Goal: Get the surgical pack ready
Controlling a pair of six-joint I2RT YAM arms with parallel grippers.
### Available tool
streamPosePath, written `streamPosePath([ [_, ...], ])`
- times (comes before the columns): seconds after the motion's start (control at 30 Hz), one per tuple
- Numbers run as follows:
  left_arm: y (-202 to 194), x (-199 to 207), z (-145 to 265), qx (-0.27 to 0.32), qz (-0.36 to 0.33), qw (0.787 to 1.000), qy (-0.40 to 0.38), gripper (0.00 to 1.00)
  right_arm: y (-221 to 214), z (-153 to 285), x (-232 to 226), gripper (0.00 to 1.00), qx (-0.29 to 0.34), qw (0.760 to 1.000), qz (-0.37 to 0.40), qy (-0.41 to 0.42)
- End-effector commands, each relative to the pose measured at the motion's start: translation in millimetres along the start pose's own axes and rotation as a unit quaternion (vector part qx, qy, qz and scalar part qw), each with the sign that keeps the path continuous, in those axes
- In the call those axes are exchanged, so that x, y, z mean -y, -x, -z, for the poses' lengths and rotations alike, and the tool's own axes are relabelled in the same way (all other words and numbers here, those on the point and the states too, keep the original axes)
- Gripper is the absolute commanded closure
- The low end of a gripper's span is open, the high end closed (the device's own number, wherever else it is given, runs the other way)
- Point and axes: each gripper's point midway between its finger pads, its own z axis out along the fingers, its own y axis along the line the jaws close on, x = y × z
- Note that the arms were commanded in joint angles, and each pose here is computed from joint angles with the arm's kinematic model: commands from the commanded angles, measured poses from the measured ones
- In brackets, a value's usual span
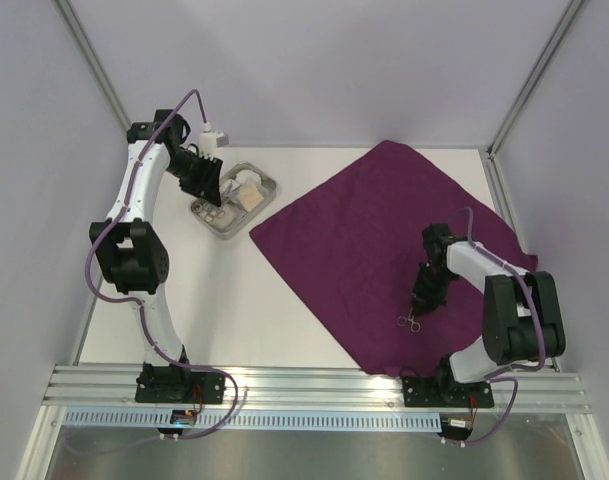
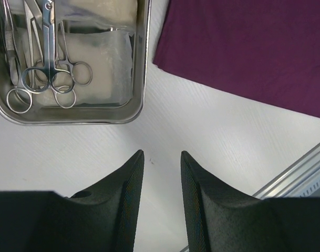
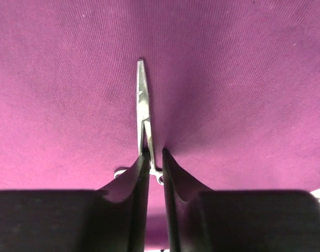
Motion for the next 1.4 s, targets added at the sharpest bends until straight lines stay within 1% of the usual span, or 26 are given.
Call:
streamPosePath([
  [0.0, 14.1, 14.2, 20.8, 0.032, -0.009, 0.999, -0.005, 0.57, 12.4, -23.8, -1.8, 0.8, 0.02, 1.0, -0.012, -0.014],
  [0.07, 16.2, 14.9, 22.1, 0.036, -0.009, 0.999, -0.006, 0.57, 8.2, -30.3, -0.5, 0.8, 0.004, 1.0, -0.015, -0.023],
  [0.1, 16.6, 16.2, 23.4, 0.036, -0.009, 0.999, -0.008, 0.57, 14.6, -29.0, 1.5, 0.82, 0.015, 0.999, -0.008, -0.038],
  [0.13, 17.1, 15.9, 22.8, 0.036, -0.008, 0.999, -0.009, 0.57, 14.7, -29.0, 1.1, 0.87, 0.016, 0.999, -0.004, -0.039],
  [0.2, 17.4, 16.8, 23.4, 0.037, -0.008, 0.999, -0.01, 0.57, 17.4, -27.8, -0.3, 0.92, 0.019, 0.999, -0.003, -0.039],
  [0.23, 16.9, 18.1, 23.7, 0.037, -0.008, 0.999, -0.013, 0.57, 17.6, -27.5, -0.4, 0.98, 0.02, 0.999, -0.003, -0.039],
  [0.27, 16.6, 18.3, 23.4, 0.036, -0.007, 0.999, -0.014, 0.57, 18.5, -25.9, -2.6, 1.0, 0.025, 0.999, 0.0, -0.036],
  [0.37, 15.8, 19.9, 24.3, 0.035, -0.007, 0.999, -0.016, 0.57, 25.2, -14.1, -12.8, 1.0, 0.057, 0.998, 0.015, -0.011],
  [0.4, 15.6, 20.4, 24.5, 0.034, -0.007, 0.999, -0.017, 0.57, 29.2, -3.8, -18.9, 1.0, 0.079, 0.997, 0.018, 0.004],
  [0.5, 15.5, 22.4, 26.1, 0.033, -0.008, 0.999, -0.021, 0.57, 35.4, 11.5, -27.7, 0.99, 0.11, 0.993, 0.016, 0.031],
  [0.53, 15.3, 23.7, 26.5, 0.033, -0.008, 0.999, -0.024, 0.57, 39.1, 20.9, -32.0, 0.99, 0.129, 0.991, 0.013, 0.046],
  [0.63, 16.5, 27.6, 28.3, 0.036, -0.009, 0.999, -0.033, 0.57, 45.0, 33.4, -36.6, 0.99, 0.157, 0.985, 0.012, 0.064],
  [0.73, 17.7, 30.5, 29.6, 0.039, -0.011, 0.998, -0.039, 0.57, 46.2, 40.7, -45.9, 1.0, 0.161, 0.983, 0.015, 0.09],
  [0.77, 19.3, 40.8, 25.1, 0.034, -0.021, 0.998, -0.047, 0.57, 46.8, 41.1, -46.1, 1.0, 0.162, 0.983, 0.013, 0.09],
  [0.9, 21.7, 53.9, 24.4, 0.035, -0.025, 0.997, -0.069, 0.57, 51.5, 49.2, -53.9, 1.0, 0.171, 0.98, 0.013, 0.103],
  [1.0, 22.8, 71.2, 22.7, 0.035, -0.028, 0.993, -0.106, 0.56, 61.3, 67.1, -71.7, 1.0, 0.195, 0.972, 0.006, 0.128],
  [1.03, 24.9, 83.6, 20.8, 0.038, -0.033, 0.99, -0.129, 0.56, 64.2, 73.7, -79.2, 0.99, 0.203, 0.97, 0.007, 0.137],
  [1.07, 25.4, 90.9, 20.3, 0.038, -0.034, 0.989, -0.141, 0.56, 62.7, 80.0, -91.9, 1.0, 0.207, 0.967, 0.008, 0.15],
  [1.1, 25.9, 99.9, 18.5, 0.036, -0.04, 0.986, -0.155, 0.55, 70.6, 93.5, -105.7, 0.99, 0.224, 0.96, 0.01, 0.166],
  [1.13, 28.1, 118.4, 15.8, 0.037, -0.052, 0.981, -0.184, 0.53, 72.6, 99.9, -115.3, 1.0, 0.231, 0.957, 0.011, 0.177],
  [1.17, 27.4, 129.9, 13.9, 0.034, -0.061, 0.977, -0.202, 0.5, 69.9, 104.9, -128.6, 0.99, 0.232, 0.954, 0.018, 0.189],
  [1.2, 28.6, 142.6, 12.5, 0.036, -0.069, 0.972, -0.223, 0.49, 76.9, 117.7, -145.9, 1.0, 0.245, 0.947, 0.013, 0.209],
  [1.23, 28.4, 151.8, 9.9, 0.034, -0.076, 0.968, -0.237, 0.47, 78.3, 121.5, -155.3, 1.0, 0.249, 0.944, 0.013, 0.216],
  [1.27, 26.6, 169.5, 3.2, 0.025, -0.089, 0.962, -0.256, 0.45, 73.4, 126.9, -170.6, 0.99, 0.25, 0.941, 0.026, 0.227],
  [1.33, 26.0, 187.5, -4.1, 0.02, -0.095, 0.954, -0.284, 0.44, 78.2, 140.1, -198.3, 0.99, 0.256, 0.933, 0.031, 0.251],
  [1.37, 23.7, 200.5, -9.4, 0.011, -0.105, 0.949, -0.296, 0.44, 72.9, 144.0, -211.6, 1.0, 0.255, 0.93, 0.042, 0.261],
])
